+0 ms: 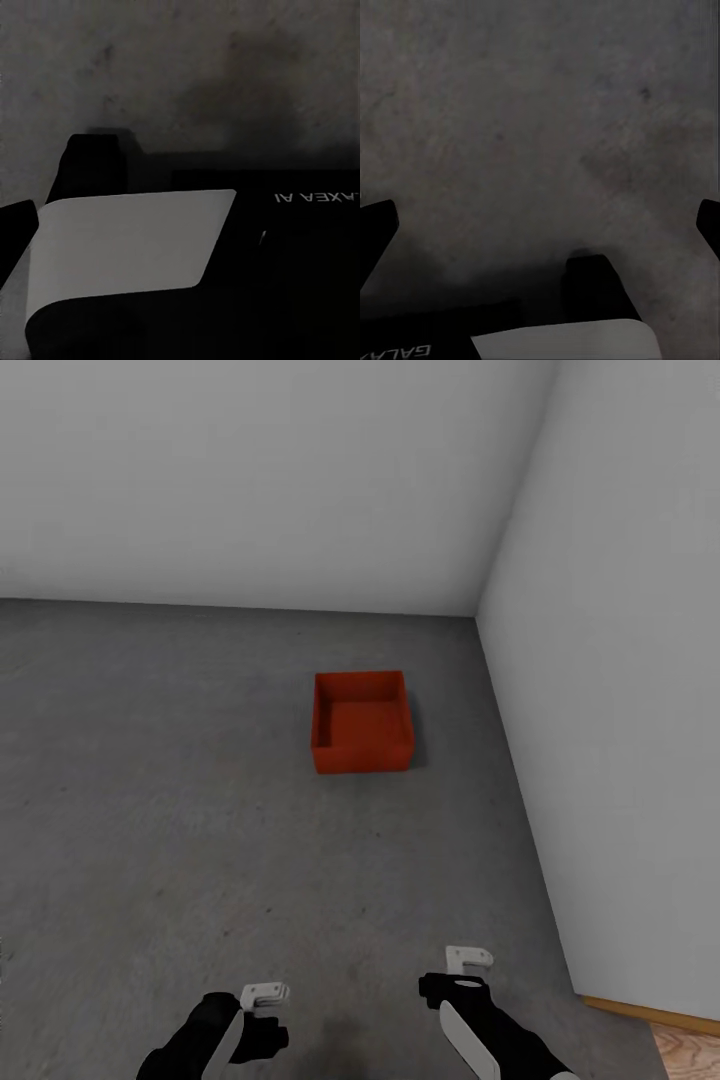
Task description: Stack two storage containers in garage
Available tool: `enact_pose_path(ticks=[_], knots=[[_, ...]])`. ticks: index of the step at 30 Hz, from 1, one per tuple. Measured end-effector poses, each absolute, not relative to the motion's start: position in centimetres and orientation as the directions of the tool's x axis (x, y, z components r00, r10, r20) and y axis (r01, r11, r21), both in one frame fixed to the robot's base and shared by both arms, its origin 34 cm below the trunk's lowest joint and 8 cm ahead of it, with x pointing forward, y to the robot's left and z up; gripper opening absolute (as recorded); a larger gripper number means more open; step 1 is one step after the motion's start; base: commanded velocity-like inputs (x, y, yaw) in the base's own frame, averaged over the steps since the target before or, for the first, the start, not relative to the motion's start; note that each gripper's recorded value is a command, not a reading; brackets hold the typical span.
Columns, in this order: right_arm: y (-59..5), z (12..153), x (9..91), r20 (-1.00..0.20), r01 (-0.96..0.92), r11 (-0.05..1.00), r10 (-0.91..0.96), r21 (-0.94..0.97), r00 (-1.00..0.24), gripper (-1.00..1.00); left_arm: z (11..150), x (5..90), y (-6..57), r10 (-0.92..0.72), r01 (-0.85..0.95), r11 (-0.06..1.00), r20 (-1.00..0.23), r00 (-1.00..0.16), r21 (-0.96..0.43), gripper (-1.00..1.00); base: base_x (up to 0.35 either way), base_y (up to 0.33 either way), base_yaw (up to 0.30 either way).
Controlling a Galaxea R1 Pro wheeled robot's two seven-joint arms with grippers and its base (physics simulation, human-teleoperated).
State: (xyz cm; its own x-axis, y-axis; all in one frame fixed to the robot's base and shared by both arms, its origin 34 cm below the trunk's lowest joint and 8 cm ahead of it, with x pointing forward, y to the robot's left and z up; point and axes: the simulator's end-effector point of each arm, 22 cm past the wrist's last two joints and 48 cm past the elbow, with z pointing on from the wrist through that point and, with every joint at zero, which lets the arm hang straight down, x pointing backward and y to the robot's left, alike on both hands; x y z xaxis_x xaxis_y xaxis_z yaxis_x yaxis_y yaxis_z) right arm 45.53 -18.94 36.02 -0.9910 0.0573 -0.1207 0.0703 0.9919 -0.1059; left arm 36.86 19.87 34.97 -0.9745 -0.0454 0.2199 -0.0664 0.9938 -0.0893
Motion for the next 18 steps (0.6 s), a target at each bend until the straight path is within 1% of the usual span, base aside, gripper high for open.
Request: enact_pose_path(ticks=[18], knots=[[-19.0,39.9,46.5,-0.137,0.074,0.992,0.059,-0.106,-0.989,1.0,38.6,37.8,19.9,-0.043,-0.062,0.994,0.204,-0.978,-0.088,1.0,0.0,0.0,0.0]])
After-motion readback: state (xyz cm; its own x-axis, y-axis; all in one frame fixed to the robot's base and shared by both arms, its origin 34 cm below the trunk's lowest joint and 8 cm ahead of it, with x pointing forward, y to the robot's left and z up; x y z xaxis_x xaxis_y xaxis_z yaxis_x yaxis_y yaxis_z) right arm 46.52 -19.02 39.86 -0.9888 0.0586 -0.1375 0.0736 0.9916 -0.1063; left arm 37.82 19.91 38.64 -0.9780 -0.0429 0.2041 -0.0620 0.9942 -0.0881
